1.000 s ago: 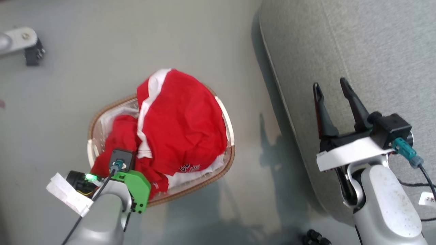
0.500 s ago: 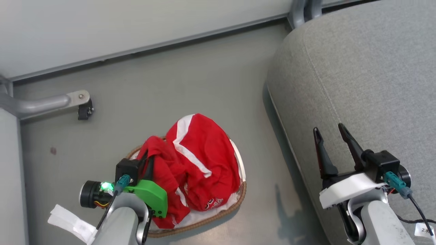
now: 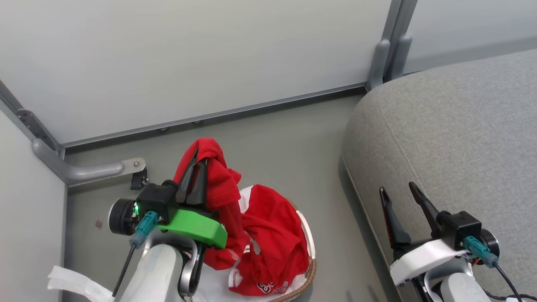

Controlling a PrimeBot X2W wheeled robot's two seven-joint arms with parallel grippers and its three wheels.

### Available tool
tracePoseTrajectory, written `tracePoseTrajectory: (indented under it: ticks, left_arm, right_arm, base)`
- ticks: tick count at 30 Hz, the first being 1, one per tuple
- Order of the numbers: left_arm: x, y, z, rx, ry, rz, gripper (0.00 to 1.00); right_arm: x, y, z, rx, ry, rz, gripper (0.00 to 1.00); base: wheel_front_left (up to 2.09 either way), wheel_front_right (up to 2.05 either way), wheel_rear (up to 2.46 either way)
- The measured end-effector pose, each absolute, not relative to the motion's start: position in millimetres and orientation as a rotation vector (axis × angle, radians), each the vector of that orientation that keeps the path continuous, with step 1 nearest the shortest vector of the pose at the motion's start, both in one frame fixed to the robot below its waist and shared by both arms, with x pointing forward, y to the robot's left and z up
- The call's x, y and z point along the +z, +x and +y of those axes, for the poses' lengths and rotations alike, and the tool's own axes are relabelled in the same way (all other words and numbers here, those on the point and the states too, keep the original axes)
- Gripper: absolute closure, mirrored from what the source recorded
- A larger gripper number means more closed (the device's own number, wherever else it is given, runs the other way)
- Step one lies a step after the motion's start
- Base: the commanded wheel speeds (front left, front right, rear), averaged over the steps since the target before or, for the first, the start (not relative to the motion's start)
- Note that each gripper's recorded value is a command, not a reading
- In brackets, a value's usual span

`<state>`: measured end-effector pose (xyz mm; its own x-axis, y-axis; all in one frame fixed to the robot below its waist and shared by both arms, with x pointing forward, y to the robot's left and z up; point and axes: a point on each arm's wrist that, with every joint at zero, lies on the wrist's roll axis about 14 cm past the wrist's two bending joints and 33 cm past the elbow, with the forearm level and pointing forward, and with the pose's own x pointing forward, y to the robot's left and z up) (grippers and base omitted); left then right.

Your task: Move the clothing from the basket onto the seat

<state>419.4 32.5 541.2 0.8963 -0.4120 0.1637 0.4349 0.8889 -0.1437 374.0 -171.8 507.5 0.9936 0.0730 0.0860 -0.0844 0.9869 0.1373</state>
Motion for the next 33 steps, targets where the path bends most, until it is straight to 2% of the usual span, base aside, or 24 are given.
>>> tracePoseTrajectory:
  ticks: [12,18,24,29,33]
  left_arm:
    - [603,411,13,-0.513,-0.220,-0.288,1.00]
    - [608,402,-5,-0.579,-0.220,-0.298,1.00]
    - [603,394,-17,-0.622,-0.231,-0.277,1.00]
    - [599,389,-23,-0.639,-0.249,-0.259,1.00]
    - [601,389,-25,-0.649,-0.250,-0.260,1.00]
  right_arm:
    - [502,365,-141,0.171,0.126,-0.058,0.00]
    - [487,358,-78,0.365,0.122,0.001,0.00]
    - [517,369,-21,0.570,0.086,-0.069,0.00]
    - [525,380,3,0.655,0.037,-0.082,0.00]
    - [510,385,12,0.691,-0.012,-0.034,0.00]
  base:
    - [0.00,0.00,0.00]
    - [0.00,0.00,0.00]
    - [0.00,0.00,0.00]
    - [0.00,0.00,0.00]
    - [0.00,0.00,0.00]
